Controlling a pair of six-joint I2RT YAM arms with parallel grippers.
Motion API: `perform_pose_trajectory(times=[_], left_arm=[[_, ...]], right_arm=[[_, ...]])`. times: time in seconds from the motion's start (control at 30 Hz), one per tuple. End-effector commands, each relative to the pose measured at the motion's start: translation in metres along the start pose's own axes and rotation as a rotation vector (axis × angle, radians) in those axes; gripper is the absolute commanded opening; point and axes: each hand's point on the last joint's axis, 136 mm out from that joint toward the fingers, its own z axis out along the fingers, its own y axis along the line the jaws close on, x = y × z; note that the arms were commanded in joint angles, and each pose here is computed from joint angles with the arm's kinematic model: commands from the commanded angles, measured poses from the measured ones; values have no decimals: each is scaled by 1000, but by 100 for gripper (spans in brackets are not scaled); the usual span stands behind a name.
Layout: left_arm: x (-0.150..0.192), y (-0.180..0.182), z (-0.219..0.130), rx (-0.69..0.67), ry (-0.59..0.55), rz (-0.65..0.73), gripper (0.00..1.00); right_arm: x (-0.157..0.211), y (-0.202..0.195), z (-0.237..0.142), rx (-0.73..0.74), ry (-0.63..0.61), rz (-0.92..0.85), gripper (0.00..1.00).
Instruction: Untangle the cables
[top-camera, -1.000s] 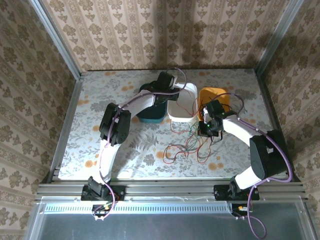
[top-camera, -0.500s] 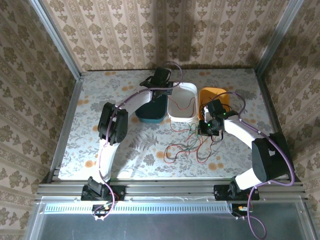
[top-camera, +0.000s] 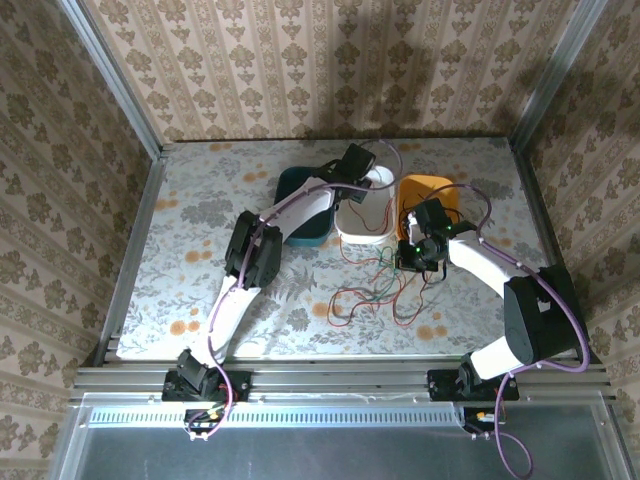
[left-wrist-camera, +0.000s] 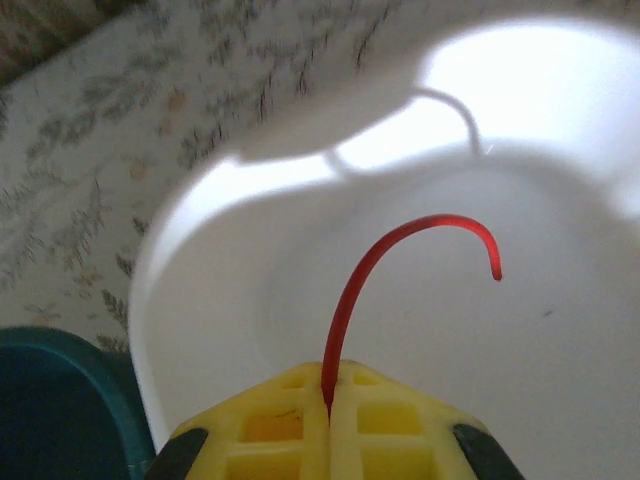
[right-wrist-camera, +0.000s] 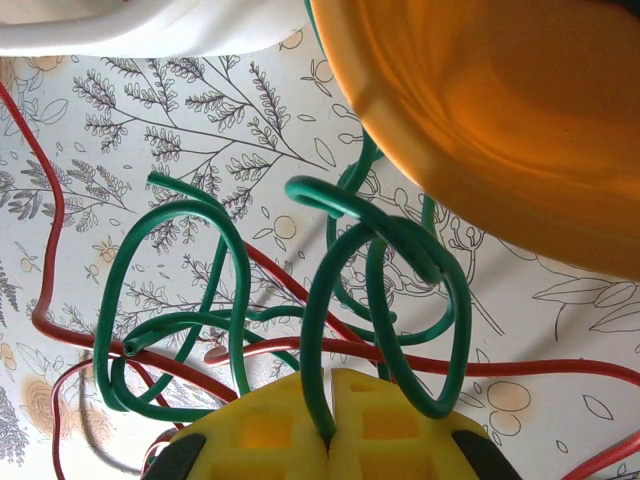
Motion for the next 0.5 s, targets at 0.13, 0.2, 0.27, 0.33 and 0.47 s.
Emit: perform_pose_trajectory(times=[0.13, 0.2, 0.27, 0.33, 0.47], left_arm=[[-19, -1, -14, 69, -35, -23, 17], [-38, -6, -31, 122, -94, -31, 42], [-60, -10, -54, 169, -168, -45, 57], [-83, -12, -85, 216, -256, -52, 67], [-90, -19, -141, 317, -359, 5, 72]], right_arm=[[-8, 6, -12, -12, -24, 11, 0], [-7, 6, -12, -15, -22, 9, 0], [-8, 6, -13, -12, -28, 7, 0], [-10, 7, -14, -11, -34, 2, 0], [-14, 8, -18, -13, -49, -7, 0]])
